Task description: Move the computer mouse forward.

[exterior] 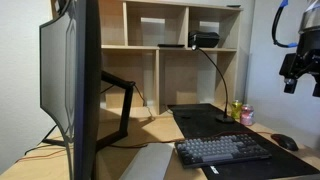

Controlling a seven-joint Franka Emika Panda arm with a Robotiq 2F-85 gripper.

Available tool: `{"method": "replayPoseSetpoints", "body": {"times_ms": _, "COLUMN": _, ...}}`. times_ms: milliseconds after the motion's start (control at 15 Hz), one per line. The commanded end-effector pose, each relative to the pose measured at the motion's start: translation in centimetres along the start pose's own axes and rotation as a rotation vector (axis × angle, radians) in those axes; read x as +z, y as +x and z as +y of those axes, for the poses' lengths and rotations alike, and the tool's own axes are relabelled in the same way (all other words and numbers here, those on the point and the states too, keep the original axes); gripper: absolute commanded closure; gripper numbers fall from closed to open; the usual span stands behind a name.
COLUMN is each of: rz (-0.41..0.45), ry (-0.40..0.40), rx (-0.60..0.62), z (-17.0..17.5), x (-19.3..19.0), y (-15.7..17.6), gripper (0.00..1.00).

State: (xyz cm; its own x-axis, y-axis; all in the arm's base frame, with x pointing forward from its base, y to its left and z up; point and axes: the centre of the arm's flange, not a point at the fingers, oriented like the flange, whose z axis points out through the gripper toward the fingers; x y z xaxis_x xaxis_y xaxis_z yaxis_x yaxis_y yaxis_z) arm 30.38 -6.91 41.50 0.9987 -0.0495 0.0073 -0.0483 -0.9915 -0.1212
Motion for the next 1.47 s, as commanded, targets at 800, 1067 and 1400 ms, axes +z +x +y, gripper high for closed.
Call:
{"method": "replayPoseSetpoints", "body": {"times_ms": 800, "rz": 0.066, "ry": 0.185, "rx": 0.417, "z": -2.6, "x": -15.3, "y": 2.4, "gripper": 0.00}}
{"method": "replayPoseSetpoints", "body": {"times_ms": 1067, "rz": 0.083, "ry": 0.005, "rx": 0.614, "z": 4.8, "x": -8.2, "y": 4.0, "gripper": 0.00}}
{"method": "replayPoseSetpoints", "body": {"times_ms": 1400, "rz": 0.092, "ry": -0.042, "rx": 0.891, "z": 16.7, "x": -1.3, "y": 3.9, "gripper": 0.00}}
